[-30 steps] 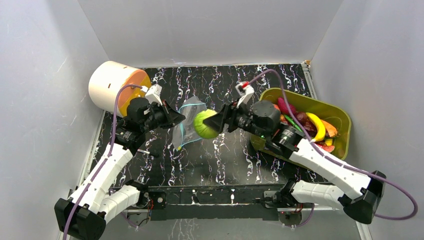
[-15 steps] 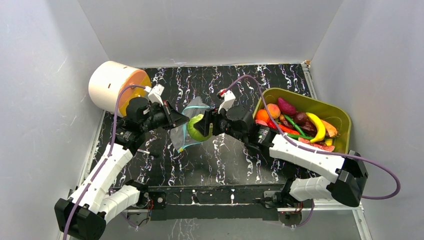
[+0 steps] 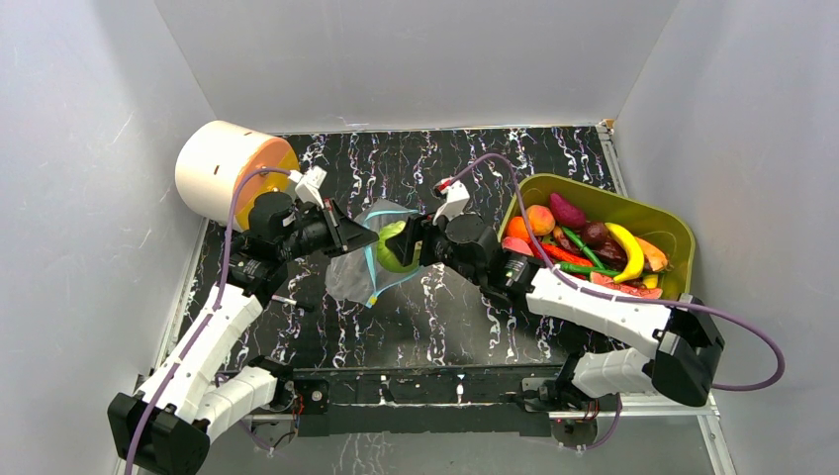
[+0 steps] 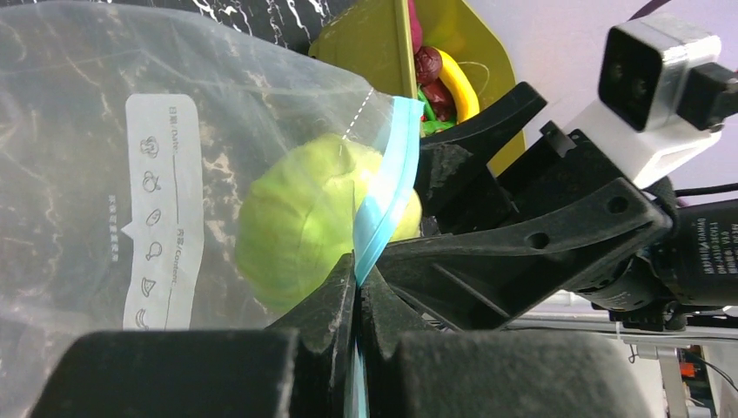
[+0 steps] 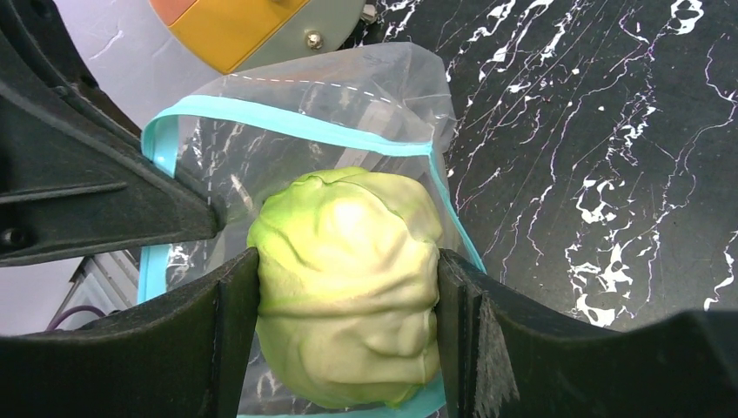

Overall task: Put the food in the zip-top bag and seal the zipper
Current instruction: Place the fake fruit in the zipper food storage bag.

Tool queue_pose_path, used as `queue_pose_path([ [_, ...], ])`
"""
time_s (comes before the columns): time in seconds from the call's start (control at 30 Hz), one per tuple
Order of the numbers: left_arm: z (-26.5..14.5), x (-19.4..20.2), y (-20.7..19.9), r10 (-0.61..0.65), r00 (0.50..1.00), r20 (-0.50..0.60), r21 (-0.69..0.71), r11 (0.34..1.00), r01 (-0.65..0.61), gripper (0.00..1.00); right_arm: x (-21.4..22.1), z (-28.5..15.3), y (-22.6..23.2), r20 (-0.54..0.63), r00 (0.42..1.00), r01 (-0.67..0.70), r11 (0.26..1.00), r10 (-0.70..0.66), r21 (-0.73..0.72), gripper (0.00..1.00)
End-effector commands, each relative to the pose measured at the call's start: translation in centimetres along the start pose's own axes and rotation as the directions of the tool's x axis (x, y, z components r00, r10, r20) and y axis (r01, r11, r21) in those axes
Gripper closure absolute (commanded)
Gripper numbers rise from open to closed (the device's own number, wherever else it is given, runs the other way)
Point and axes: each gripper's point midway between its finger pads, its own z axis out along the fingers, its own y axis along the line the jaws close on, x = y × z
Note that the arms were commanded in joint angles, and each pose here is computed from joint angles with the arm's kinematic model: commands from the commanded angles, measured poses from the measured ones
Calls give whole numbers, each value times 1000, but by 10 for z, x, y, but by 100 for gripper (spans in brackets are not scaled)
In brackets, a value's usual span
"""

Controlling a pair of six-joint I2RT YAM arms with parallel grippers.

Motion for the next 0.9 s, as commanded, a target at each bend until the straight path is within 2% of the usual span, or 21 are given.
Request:
queue_pose_path([
  [0.0, -10, -12, -29, 18, 999, 34, 90, 996, -21, 100, -24, 5, 12, 89, 995, -35, 999, 37, -25, 56],
  [0.07, -9, -12, -26, 12, 999, 37, 78, 997, -15, 100, -26, 4, 13, 83, 996, -37, 999, 38, -22, 50],
  [0.2, -8, -12, -19, 8, 999, 44, 46, 999, -10, 100, -32, -4, 16, 55, 998, -21, 1000, 22, -14, 29],
  [0.33, -7, -11, -10, 4, 999, 49, 13, 1000, -4, 100, -40, -19, 17, 48, 999, -9, 1000, 10, -14, 16],
  [0.63, -4, -8, 1, -14, 999, 42, -36, 999, 15, 100, -52, -47, 19, 65, 998, -11, 999, 14, -38, 12],
  [0.87, 0, -8, -8, -75, 996, 50, 38, 997, 73, 100, -48, -37, 18, 89, 995, -37, 998, 40, -41, 21],
])
